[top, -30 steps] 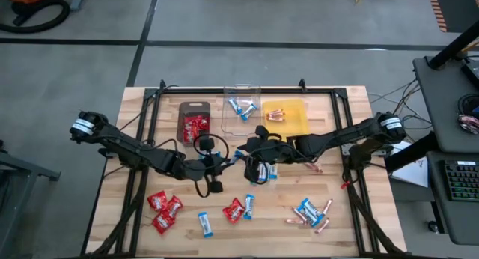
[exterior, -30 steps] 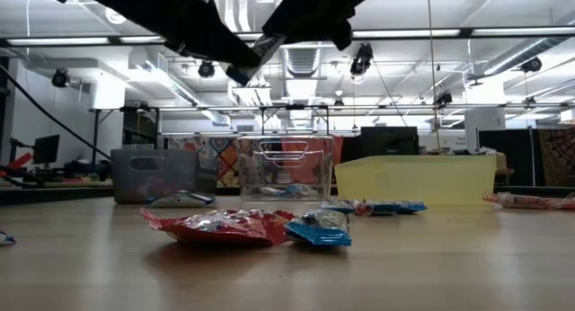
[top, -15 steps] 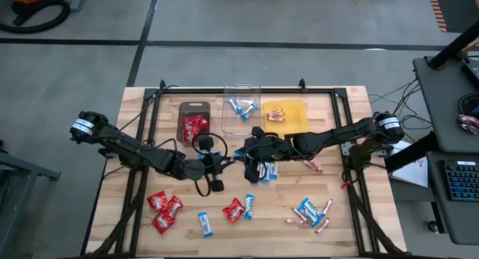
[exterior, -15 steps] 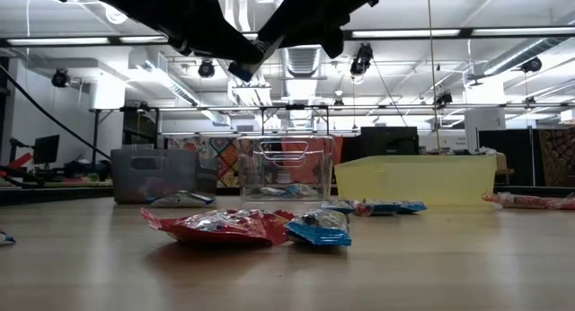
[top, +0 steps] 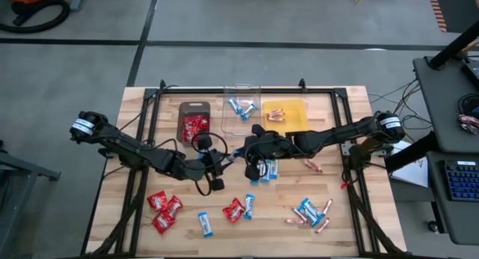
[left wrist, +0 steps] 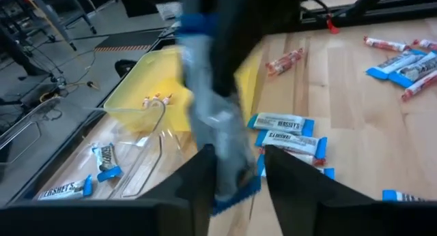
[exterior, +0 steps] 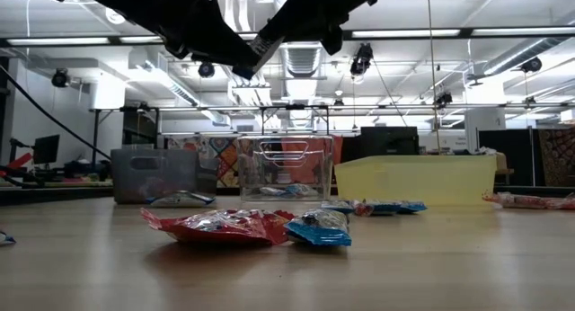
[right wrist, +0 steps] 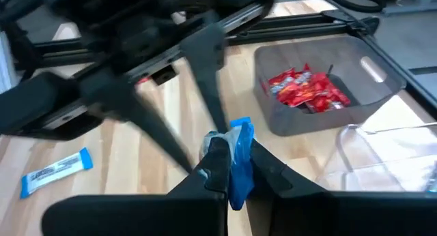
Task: Sort candy
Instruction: Put the white chocolate into the transparent bin
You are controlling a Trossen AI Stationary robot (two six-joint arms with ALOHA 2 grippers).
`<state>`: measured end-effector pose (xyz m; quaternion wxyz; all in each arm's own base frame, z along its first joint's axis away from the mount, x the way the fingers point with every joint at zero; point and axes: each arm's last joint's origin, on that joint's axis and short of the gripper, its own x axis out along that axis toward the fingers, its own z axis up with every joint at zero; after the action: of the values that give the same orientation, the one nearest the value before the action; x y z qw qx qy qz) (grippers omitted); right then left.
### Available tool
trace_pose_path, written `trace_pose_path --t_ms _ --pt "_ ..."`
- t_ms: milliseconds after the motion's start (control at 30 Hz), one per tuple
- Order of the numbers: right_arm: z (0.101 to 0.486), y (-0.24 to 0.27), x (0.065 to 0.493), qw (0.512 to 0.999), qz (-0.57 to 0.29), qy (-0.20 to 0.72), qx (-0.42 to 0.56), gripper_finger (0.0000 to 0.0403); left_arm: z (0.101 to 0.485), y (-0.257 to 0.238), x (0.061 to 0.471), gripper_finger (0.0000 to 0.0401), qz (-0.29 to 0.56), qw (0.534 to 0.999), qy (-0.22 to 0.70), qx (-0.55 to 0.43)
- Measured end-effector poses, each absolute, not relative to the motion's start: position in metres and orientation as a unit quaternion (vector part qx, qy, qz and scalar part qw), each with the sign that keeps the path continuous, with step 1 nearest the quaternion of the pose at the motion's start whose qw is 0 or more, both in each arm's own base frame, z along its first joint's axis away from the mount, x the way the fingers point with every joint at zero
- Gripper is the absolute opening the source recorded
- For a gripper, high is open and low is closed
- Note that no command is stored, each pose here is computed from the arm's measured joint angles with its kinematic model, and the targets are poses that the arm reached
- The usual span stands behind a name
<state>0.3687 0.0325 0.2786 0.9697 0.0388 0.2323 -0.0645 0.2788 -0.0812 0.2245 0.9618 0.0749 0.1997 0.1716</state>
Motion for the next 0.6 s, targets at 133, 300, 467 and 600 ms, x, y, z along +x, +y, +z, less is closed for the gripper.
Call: trace_pose_path --t_ms 133,300,467,600 --pt "0.281 0.019 0.368 0.968 -0.078 0.236 0.028 0.0014 0.222 -0.080 0.277 0.0140 0.172 0.958 0.215 0.082" --pt "0.299 -0.016 0.370 0.957 -0.120 0.263 0.010 0.0013 0.225 -0.077 0.266 0.0154 0.175 0.951 0.241 0.078" --pt "0.309 -0.065 0.372 0.934 -0.167 0.315 -0.015 0.0013 0.241 -0.072 0.250 0.0153 0.155 0.953 0.249 0.071" --pt "0.304 -0.106 0.376 0.924 -0.157 0.348 -0.008 0.0013 0.254 -0.067 0.236 0.0149 0.146 0.957 0.243 0.065"
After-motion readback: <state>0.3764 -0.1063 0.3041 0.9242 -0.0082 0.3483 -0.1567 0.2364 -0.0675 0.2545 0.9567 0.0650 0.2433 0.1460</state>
